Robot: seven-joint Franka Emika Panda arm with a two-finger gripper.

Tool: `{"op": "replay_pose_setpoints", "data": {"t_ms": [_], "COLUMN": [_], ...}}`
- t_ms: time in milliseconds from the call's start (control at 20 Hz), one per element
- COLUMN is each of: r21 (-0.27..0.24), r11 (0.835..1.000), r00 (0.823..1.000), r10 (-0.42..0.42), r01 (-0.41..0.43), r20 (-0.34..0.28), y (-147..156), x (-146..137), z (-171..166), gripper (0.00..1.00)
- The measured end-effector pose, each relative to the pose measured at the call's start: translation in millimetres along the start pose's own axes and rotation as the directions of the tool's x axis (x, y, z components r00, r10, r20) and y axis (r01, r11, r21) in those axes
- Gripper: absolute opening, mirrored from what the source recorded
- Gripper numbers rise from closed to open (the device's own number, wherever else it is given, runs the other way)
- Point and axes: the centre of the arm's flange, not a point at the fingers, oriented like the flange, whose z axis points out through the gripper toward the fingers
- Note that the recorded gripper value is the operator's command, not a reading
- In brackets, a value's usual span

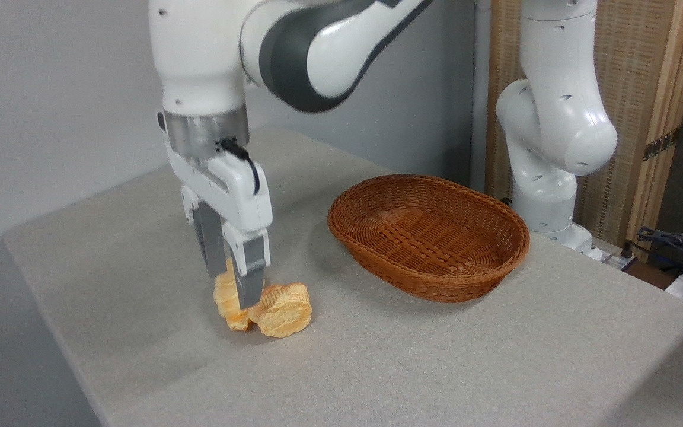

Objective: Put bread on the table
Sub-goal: 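Lower the bun onto the table beside the croissant and open the gripper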

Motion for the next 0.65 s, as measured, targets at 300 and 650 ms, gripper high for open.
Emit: {"op": "replay_pose_setpoints", "data": {"t_ms": [300, 650], "r21": [-0.058, -0.062], "r11": [0.998, 0.998], "r00": [0.999, 0.998], "r10": [0.003, -0.010], "r01": [-0.001, 0.014], "r20": [0.049, 0.059], "y": [5, 0], "x": [-2, -6], "z": [-63, -71], "gripper": [1.00, 1.00]}}
